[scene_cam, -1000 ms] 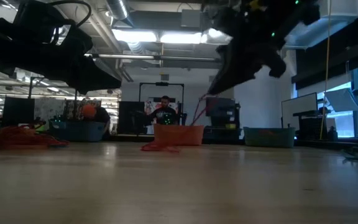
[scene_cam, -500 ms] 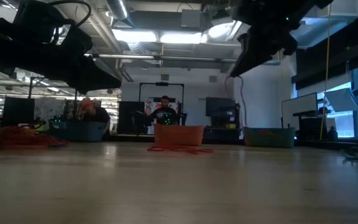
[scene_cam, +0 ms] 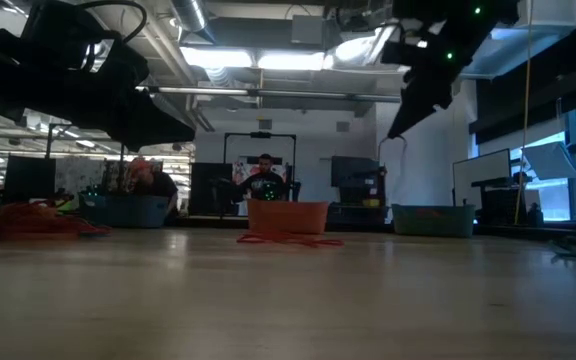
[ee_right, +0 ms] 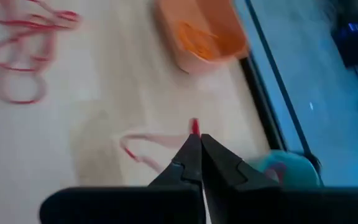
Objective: Sort rubber bands into baskets
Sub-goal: Put the red rubber band into the green bin
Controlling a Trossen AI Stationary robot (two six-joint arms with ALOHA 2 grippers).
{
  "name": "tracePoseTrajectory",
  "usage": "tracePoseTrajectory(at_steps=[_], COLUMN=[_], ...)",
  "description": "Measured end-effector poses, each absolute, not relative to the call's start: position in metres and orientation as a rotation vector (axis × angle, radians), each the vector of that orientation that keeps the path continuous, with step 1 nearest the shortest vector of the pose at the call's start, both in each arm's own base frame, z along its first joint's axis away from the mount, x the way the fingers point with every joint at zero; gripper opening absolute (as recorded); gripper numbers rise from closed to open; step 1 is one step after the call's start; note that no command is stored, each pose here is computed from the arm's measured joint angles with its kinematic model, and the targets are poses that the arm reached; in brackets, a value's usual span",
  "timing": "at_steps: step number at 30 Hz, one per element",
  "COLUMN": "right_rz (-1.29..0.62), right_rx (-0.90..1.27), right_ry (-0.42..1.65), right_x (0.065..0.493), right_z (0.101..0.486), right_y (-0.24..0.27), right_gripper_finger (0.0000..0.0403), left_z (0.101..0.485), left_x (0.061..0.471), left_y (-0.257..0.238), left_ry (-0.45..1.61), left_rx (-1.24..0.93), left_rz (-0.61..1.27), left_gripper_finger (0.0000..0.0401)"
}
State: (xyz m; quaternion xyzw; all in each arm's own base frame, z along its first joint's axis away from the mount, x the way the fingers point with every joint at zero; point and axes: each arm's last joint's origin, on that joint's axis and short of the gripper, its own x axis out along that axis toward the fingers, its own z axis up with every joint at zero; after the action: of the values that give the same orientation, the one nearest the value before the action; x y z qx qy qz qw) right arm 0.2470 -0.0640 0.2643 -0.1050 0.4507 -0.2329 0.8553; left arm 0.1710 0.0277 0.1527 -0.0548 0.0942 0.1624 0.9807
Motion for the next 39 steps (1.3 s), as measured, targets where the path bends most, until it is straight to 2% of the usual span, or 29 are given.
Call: tracePoseTrajectory(at_steps=[8, 25, 39], right_rz=[-0.676, -0.953, -1.06], right_rx=[-0.159, -0.05, -0.161], right_ry=[0.984, 1.061, 0.954], right_x=[0.233, 0.196, 0.195], right_z=[0.264, 0.263, 0.275], right_y=[-0.099, -0.154, -0.176], right_gripper_finger=[0.0005, 0.0005, 0.0005], left_z=[0.153, 0.153, 0.153], left_x=[0.171, 0.171, 0.171], left_y=[0.028, 0.028, 0.028], left_ry=[0.189, 0.19, 0.192], left_rx=[-0.112, -0.109, -0.103], left_rz=[0.327, 0.327, 0.328], left_gripper_finger=[0.0045, 0.0045, 0.0045])
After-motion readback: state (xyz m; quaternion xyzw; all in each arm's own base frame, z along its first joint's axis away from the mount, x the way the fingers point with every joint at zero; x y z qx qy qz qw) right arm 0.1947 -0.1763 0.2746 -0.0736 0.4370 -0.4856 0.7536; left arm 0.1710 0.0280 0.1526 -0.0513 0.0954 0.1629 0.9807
